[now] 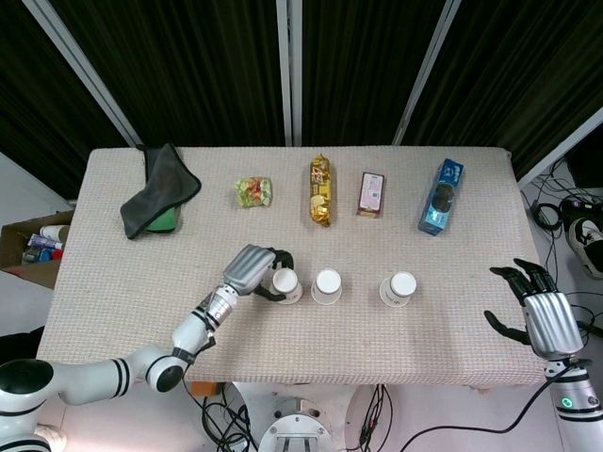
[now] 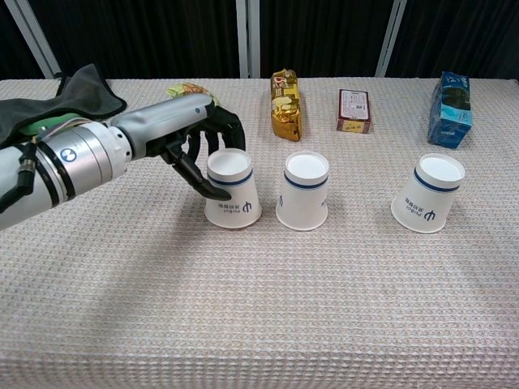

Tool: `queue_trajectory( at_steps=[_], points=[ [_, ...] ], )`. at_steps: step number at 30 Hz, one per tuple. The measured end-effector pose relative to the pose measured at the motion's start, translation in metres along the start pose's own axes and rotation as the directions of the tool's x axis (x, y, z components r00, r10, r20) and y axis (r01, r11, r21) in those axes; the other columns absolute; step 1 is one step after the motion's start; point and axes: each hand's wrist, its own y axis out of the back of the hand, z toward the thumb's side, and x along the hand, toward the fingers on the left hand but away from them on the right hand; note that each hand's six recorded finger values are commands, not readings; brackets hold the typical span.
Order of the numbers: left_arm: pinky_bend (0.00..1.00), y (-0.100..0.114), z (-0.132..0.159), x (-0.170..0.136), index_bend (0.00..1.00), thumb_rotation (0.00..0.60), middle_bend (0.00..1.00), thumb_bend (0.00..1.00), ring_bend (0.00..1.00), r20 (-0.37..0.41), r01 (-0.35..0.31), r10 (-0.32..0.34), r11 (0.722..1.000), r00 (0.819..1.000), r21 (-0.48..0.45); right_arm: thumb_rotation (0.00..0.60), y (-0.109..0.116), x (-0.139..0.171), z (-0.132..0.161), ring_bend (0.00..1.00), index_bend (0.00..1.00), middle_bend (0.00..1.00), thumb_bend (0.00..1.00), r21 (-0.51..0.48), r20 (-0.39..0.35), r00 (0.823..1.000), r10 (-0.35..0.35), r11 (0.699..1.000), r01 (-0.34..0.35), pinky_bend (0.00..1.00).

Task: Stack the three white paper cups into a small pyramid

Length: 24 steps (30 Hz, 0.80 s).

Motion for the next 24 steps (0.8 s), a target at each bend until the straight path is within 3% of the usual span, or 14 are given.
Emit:
queue_trajectory(
  at_steps=[13,24],
  points=[
    [0.59,-0.008,0.003,0.005,0.47,0.600,0.50,0.09,0.48,0.002,0.020,-0.020,1.000,1.000,0.021,0.600,-0.004,0.003,-0.007,0.12,0.25,0.31,0.16,-0.003,0.023,1.000,0.013,1.000,-0.013,0.21],
    [0.57,-0.011,0.007,0.008,0.39,0.600,0.45,0.09,0.44,0.005,0.021,-0.021,0.999,1.000,0.026,0.600,-0.004,0.003,-0.010,0.12,0.25,0.31,0.17,-0.007,0.029,1.000,0.012,1.000,-0.012,0.21]
  ],
)
